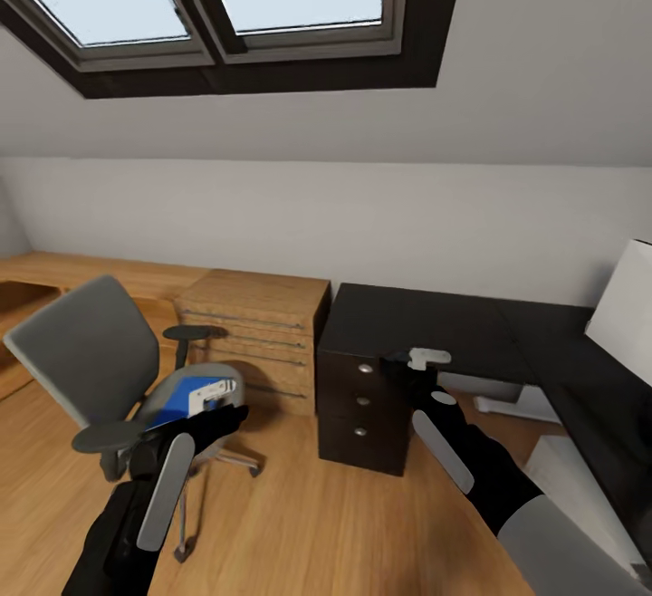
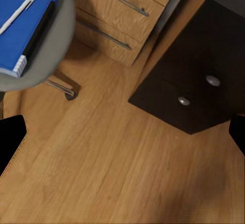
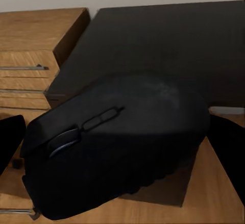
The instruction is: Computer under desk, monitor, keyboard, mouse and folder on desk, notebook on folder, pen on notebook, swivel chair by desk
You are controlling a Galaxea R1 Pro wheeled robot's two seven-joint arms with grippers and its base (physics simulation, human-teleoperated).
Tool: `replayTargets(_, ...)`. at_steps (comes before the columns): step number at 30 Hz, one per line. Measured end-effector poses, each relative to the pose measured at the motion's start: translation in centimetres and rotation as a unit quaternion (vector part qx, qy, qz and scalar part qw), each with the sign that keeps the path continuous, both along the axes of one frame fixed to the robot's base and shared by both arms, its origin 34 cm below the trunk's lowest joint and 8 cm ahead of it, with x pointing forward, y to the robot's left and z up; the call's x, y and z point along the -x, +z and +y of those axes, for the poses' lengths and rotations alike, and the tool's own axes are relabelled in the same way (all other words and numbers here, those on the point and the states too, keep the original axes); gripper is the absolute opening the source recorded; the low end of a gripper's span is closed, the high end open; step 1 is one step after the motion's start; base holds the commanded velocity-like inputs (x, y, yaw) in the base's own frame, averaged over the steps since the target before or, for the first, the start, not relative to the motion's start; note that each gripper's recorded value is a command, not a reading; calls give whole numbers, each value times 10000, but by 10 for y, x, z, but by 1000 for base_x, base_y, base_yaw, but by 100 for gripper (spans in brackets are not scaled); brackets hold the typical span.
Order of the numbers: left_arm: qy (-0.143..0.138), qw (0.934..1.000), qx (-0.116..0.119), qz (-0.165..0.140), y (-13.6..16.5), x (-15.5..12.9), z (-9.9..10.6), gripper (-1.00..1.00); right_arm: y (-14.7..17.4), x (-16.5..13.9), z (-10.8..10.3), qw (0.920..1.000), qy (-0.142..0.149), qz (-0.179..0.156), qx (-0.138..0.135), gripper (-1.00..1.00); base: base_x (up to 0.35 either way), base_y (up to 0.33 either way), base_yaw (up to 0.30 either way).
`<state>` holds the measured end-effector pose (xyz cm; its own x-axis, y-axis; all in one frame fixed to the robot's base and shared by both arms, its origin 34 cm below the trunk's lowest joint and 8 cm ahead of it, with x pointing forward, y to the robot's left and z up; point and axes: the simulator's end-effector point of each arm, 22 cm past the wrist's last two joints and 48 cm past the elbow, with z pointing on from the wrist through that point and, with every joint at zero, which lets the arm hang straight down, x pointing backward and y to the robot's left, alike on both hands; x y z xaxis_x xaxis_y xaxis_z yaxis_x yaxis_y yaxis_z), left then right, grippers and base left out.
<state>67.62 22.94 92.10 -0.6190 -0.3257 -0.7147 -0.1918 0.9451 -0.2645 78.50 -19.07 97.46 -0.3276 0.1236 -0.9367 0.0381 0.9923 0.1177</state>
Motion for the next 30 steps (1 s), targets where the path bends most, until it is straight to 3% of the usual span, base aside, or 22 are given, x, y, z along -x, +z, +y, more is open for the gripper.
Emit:
replayTargets(7,-195,9998,-48,62,4,2,-16,100,7,1,0,10000,0,24,-22,-100,339,0,95)
replayTargets(18,-231,9997,-63,59,18,4,-19,100,21,3,-1,10000,-11,25,-25,-100,339,0,8)
replayTargets(30,-240,9997,-46,49,19,4,-19,100,8,3,-5,9999,-54,121,8,-100,268,0,113)
